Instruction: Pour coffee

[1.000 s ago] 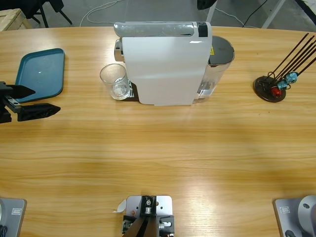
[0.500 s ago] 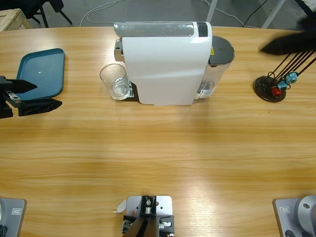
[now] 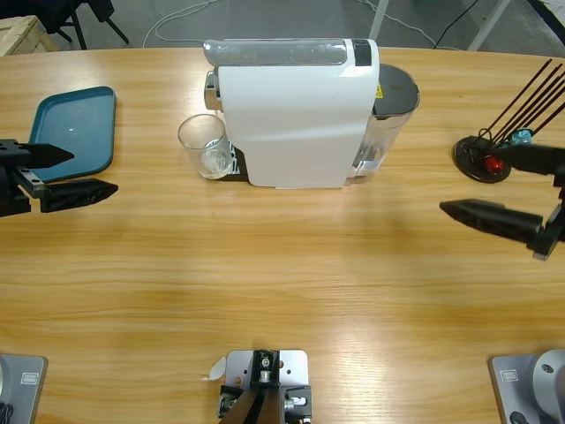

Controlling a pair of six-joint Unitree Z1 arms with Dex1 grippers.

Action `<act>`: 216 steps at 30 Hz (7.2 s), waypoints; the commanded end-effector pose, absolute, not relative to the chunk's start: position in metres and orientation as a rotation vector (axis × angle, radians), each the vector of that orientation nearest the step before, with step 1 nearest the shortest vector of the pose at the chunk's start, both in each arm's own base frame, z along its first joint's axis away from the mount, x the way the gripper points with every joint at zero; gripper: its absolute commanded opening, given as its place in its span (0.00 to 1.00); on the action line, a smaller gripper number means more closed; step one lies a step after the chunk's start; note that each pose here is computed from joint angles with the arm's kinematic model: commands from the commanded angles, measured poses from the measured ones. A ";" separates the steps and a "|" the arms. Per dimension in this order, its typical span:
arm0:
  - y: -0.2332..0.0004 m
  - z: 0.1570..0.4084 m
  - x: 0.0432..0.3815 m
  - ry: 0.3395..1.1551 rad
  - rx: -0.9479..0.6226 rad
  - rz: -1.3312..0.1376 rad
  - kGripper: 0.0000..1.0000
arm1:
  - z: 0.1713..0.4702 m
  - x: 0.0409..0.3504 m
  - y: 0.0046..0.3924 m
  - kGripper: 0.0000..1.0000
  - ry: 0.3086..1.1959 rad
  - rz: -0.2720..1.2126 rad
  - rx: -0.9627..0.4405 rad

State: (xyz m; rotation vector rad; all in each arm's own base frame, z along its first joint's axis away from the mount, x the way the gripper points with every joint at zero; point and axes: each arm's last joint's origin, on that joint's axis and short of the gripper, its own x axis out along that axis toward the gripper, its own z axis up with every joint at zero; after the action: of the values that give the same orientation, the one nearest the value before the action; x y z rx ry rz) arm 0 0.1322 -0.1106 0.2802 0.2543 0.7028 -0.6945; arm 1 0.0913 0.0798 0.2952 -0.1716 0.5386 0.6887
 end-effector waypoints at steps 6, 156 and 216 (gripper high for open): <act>-0.118 0.260 0.143 0.755 0.304 -0.652 0.96 | 0.269 0.089 0.080 1.00 0.599 0.706 -0.182; -0.188 0.197 0.248 0.720 0.212 -0.869 0.51 | 0.264 0.091 0.081 1.00 0.595 0.696 -0.175; -0.020 0.162 0.260 0.575 -0.085 -0.142 0.97 | 0.265 0.089 0.080 1.00 0.580 0.695 -0.161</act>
State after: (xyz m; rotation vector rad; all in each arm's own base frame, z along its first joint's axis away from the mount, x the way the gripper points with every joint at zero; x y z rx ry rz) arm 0 0.2814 -0.0233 0.1556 -0.0741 0.5844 -0.1453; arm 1 0.0935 0.0818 0.2722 -0.1661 0.5596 0.6847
